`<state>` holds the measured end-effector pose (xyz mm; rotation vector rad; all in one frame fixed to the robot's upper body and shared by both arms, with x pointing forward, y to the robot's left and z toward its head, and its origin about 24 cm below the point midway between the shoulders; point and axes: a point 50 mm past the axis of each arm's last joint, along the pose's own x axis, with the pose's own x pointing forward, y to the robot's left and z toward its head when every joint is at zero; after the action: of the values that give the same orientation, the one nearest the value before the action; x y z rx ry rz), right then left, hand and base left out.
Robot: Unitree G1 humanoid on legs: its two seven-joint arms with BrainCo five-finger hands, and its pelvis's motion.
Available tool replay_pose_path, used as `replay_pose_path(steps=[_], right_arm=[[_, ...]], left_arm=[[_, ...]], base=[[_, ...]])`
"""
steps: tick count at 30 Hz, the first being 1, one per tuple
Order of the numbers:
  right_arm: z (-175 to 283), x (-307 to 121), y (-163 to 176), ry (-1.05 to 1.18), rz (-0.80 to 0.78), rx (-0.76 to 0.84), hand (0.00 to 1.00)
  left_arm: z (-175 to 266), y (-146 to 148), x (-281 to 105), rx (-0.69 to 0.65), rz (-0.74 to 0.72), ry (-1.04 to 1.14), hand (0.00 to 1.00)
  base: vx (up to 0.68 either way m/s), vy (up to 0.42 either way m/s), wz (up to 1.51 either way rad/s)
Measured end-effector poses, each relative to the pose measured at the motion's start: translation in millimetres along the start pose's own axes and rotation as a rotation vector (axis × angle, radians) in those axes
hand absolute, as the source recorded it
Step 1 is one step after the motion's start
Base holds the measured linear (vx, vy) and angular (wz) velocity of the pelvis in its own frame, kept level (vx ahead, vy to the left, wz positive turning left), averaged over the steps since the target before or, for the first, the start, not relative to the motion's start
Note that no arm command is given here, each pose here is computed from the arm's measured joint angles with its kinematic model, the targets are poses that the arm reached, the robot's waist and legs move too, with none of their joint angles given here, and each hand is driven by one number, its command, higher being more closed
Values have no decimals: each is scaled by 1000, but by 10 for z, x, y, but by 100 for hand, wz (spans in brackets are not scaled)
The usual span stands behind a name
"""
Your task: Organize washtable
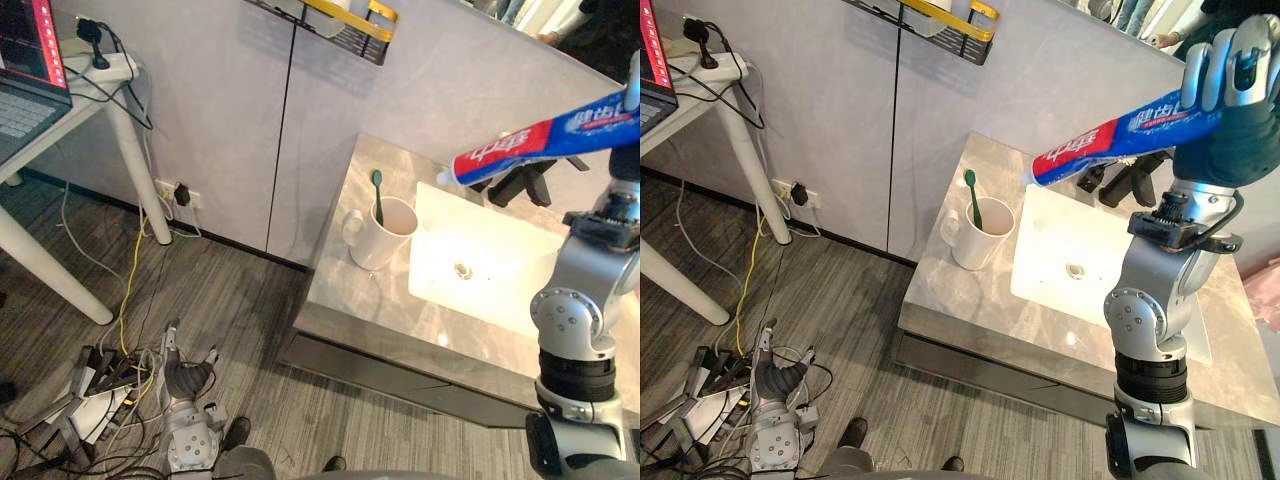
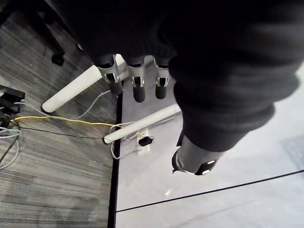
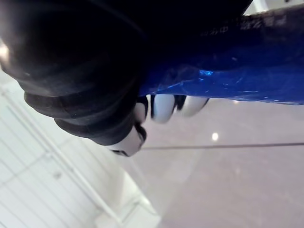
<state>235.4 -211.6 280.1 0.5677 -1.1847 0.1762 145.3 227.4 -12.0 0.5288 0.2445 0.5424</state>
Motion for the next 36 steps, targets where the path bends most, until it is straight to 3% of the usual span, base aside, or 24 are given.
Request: replay_pose_path(steps=[9,20,29,36], right_arm=[[-25,-91,20,12,-4,32,100],[-155,44,-296,76,-114,-51,100],[39,-34,-461,37,-177,-99,100],[114,-165,-334,-2,-166,-4,100]], left_arm=[[-107,-15,-7,-5,-7,51,0],[-262,42,15,39,-44,90,0],[-270,57,53,24,-44,97,0],[-241,27,86,16,-51,88,0]], base=[[-10,-8,-3],[7,-4,5],[7,-3,3],[-14,-1,-2]])
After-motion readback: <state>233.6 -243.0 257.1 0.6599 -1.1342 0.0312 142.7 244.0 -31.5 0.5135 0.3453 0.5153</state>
